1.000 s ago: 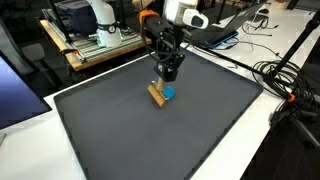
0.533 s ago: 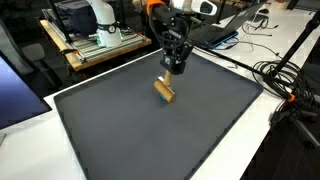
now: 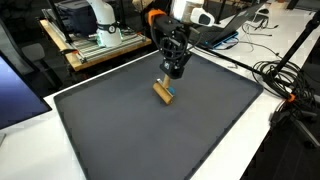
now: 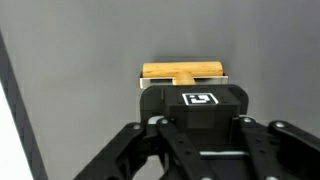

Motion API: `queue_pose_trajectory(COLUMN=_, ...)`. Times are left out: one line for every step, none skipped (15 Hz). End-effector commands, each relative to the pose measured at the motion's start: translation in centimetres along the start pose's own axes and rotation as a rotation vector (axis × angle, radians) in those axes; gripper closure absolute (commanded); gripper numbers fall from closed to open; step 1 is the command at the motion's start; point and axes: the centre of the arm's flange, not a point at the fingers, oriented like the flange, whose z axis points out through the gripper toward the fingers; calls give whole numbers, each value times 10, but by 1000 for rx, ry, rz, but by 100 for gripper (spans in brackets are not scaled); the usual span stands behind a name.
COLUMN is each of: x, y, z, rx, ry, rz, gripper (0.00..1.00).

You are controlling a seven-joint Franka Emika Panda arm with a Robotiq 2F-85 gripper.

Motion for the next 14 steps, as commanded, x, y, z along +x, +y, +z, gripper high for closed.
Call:
queue_pose_trajectory(x=1, y=5, z=-2, rx=5, ry=-3, rz=-11, gripper=79)
queue_pose_trajectory(x=1, y=5, z=-2, rx=5, ry=-4, rz=-11, gripper=79)
queue_pose_trajectory(x=2, y=5, z=-1, rx=7, ry=1, rz=-13, gripper=79)
queue_pose_trajectory(x=2, y=6, z=0, rx=9, ry=9, rz=-13, gripper=79)
queue_pose_trajectory(x=4, y=6, z=1, rx=9, ry=14, rz=-15, gripper=79)
queue_pose_trajectory(x=6, y=6, z=1, rx=11, ry=27, rz=-22, gripper=79)
queue_pose_trajectory(x=9, y=6, z=2, rx=11, ry=34, rz=-25, gripper=79)
queue_pose_trajectory(x=11, y=6, z=3, rx=12, ry=39, rz=-28, gripper=79)
queue_pose_trajectory(x=15, y=6, z=5, rx=13, ry=41, rz=-33, gripper=79)
queue_pose_trajectory(x=18, y=6, z=5, rx=13, ry=44, rz=-35, gripper=79)
queue_pose_trajectory(x=21, y=5, z=7, rx=15, ry=41, rz=-38, gripper=79)
queue_pose_trajectory(x=23, y=5, z=8, rx=17, ry=43, rz=-42, gripper=79)
queue_pose_trajectory(x=24, y=5, z=9, rx=18, ry=48, rz=-43, gripper=79)
queue_pose_trajectory(x=26, y=5, z=9, rx=18, ry=53, rz=-43, gripper=79)
